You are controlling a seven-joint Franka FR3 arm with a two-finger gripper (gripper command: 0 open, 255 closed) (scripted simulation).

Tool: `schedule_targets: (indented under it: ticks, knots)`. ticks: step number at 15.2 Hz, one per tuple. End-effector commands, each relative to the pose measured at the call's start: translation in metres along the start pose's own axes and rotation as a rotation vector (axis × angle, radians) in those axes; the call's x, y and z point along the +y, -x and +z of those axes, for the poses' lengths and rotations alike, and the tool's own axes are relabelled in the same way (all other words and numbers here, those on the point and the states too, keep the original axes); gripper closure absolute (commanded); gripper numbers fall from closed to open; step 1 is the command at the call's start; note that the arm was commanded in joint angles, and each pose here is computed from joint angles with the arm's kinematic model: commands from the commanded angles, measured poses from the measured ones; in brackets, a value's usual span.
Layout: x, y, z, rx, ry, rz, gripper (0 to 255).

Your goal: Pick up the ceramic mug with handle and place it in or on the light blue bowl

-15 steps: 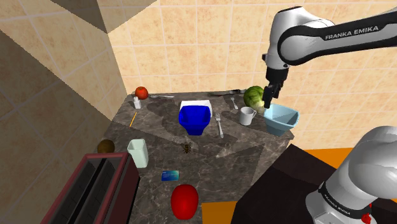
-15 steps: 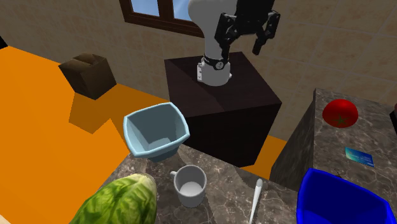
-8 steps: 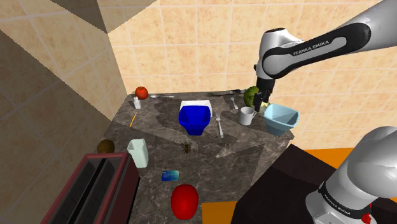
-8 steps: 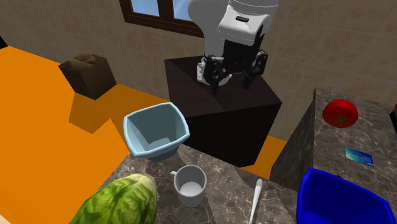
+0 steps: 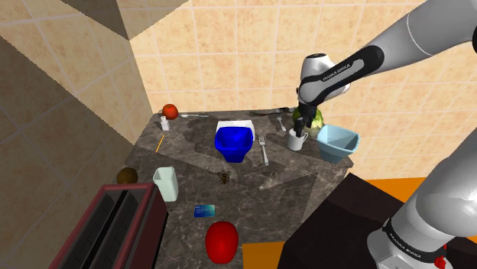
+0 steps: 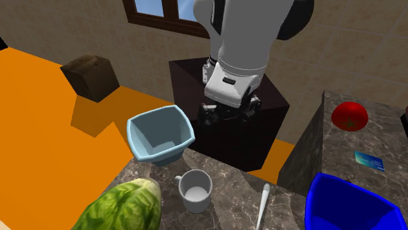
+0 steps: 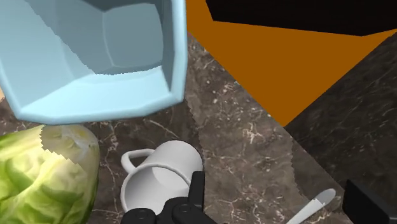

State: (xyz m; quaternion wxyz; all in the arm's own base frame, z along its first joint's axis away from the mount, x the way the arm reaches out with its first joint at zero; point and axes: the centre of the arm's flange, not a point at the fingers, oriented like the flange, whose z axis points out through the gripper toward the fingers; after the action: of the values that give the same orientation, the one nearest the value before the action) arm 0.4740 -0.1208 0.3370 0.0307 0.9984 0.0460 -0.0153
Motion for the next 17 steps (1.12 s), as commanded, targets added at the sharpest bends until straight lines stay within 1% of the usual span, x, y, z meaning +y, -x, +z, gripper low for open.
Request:
schedule_targets:
  ticks: [1,9,17]
  knots:
    - [0.012,-0.016,0.019,0.007,0.002,0.006,0]
    - [0.057,-0.072,0.089,0.027,0.003,0.031,0]
    - [0.057,-0.073,0.129,0.027,0.003,0.031,0]
